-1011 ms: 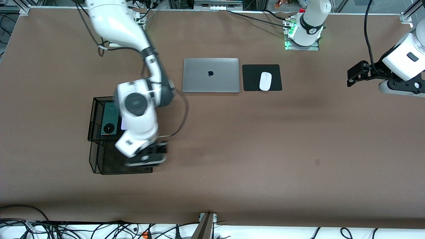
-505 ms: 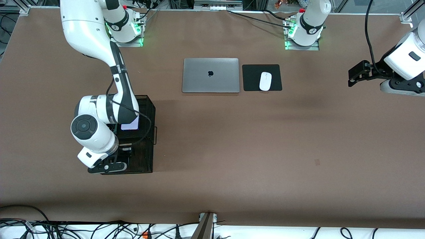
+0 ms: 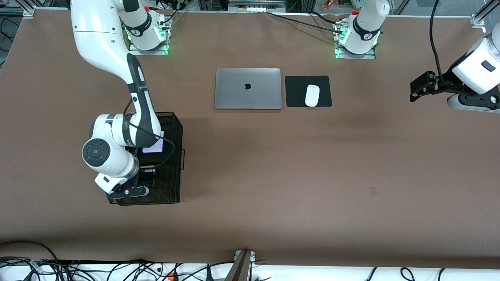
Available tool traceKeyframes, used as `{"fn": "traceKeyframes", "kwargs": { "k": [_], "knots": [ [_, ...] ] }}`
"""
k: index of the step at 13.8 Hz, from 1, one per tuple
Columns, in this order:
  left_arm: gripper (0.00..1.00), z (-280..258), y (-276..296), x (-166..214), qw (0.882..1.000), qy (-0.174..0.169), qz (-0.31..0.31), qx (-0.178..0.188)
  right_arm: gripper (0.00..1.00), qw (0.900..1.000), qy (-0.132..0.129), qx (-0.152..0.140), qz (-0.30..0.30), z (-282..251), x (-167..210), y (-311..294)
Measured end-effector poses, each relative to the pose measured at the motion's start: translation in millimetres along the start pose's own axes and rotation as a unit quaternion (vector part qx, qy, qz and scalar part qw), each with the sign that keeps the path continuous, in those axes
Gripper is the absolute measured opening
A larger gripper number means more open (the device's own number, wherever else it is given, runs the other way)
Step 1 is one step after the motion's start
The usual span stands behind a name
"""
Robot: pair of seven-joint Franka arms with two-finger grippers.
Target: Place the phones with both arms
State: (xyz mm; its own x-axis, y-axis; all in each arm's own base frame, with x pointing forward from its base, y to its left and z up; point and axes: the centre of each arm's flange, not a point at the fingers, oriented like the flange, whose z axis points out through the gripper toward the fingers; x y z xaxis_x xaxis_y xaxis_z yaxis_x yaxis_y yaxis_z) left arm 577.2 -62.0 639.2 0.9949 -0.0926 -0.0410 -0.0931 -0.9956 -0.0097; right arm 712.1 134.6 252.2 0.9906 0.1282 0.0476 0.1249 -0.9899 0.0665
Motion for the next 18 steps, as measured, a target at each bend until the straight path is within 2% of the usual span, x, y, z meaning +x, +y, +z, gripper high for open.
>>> {"fn": "traceKeyframes", "kwargs": {
  "k": [1,2,3,4,7,10,14,16,18],
  "knots": [
    [1.0,0.0,0.1,0.0,1.0,0.0,0.0,0.0,0.81,1.0,0.006,0.004,0.004,-1.1,1.3,0.2],
    [1.0,0.0,0.1,0.0,1.0,0.0,0.0,0.0,0.86,1.0,0.011,0.011,0.01,-2.1,2.2,0.1],
    [1.0,0.0,0.1,0.0,1.0,0.0,0.0,0.0,0.96,1.0,0.015,0.016,0.014,-4.0,3.2,-0.1],
    [1.0,0.0,0.1,0.0,1.0,0.0,0.0,0.0,1.0,1.0,0.02,0.018,0.015,-7.2,4.8,-0.2],
    [1.0,0.0,0.1,0.0,1.0,0.0,0.0,0.0,0.99,0.999,0.031,0.021,0.013,-26.1,12.4,-1.1],
    [1.0,0.0,0.1,0.0,1.0,0.0,0.0,0.0,0.99,0.999,-0.004,0.03,0.015,-60.8,20.1,8.8],
    [1.0,0.0,0.1,0.0,1.0,0.0,0.0,0.0,0.99,0.997,-0.066,0.033,0.019,-154.5,16.1,34.7],
    [1.0,0.0,0.2,0.0,1.0,0.0,0.0,0.0,0.99,0.996,-0.076,0.03,0.024,-200.9,8.9,48.9],
    [1.0,0.0,0.2,0.0,1.0,0.0,0.0,0.0,0.99,0.997,-0.07,0.034,0.029,-235.4,2.2,59.9]
  ]
}}
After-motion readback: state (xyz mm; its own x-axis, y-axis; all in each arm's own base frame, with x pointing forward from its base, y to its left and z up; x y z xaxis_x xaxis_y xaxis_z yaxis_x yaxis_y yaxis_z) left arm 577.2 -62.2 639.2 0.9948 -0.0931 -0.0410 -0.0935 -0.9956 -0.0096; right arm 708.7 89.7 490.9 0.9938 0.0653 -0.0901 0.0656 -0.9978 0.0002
